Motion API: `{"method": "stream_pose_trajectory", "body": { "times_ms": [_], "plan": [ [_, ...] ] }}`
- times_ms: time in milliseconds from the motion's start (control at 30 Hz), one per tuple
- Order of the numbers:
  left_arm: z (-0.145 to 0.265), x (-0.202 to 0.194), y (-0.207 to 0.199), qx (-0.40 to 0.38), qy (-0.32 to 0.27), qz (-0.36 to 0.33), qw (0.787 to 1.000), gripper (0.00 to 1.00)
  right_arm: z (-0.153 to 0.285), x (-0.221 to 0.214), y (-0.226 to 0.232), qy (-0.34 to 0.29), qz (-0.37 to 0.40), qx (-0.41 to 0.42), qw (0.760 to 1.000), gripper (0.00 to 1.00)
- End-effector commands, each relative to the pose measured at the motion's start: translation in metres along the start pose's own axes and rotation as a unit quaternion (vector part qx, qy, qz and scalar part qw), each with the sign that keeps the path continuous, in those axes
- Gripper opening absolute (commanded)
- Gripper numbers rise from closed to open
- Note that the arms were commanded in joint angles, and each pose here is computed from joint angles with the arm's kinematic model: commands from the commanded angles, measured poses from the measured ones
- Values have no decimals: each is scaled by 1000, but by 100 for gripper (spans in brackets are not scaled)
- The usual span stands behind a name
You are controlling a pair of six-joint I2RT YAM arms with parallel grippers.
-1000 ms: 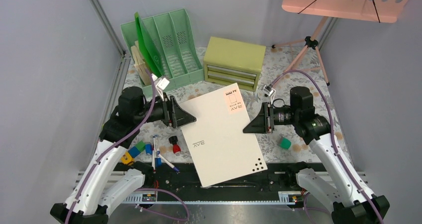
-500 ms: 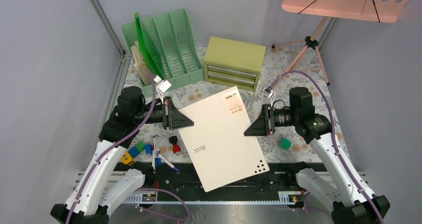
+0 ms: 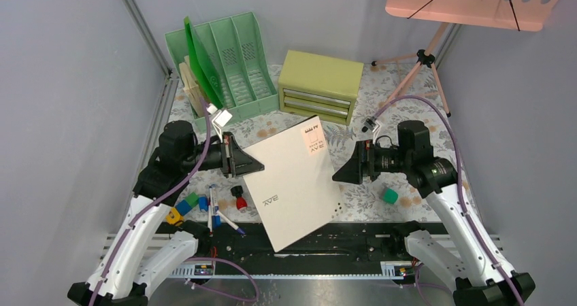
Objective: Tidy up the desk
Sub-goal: Place the folder in the storage box.
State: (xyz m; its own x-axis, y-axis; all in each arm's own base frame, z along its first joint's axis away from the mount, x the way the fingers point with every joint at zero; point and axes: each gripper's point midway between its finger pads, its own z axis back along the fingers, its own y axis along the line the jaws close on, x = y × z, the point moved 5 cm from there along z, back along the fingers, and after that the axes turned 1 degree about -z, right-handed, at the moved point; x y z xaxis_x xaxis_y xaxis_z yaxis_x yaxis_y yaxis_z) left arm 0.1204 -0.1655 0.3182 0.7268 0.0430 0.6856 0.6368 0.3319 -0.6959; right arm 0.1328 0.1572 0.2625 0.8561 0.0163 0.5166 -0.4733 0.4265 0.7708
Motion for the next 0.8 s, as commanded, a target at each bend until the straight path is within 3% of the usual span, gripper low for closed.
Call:
{"method": "stream_pose_trajectory", "body": {
  "times_ms": [0,267,767],
  "plan": [
    [6,20,-3,35,-63,-27,997,0,15,13,1,-68,35,-75,994,99],
    [17,32,4,105,-133,-42,985,0,21,9,-5,-93,35,-114,988,99],
    [57,98,1,252,-311,-73,913,0,15,-15,-29,-81,8,-136,987,100]
  ]
}}
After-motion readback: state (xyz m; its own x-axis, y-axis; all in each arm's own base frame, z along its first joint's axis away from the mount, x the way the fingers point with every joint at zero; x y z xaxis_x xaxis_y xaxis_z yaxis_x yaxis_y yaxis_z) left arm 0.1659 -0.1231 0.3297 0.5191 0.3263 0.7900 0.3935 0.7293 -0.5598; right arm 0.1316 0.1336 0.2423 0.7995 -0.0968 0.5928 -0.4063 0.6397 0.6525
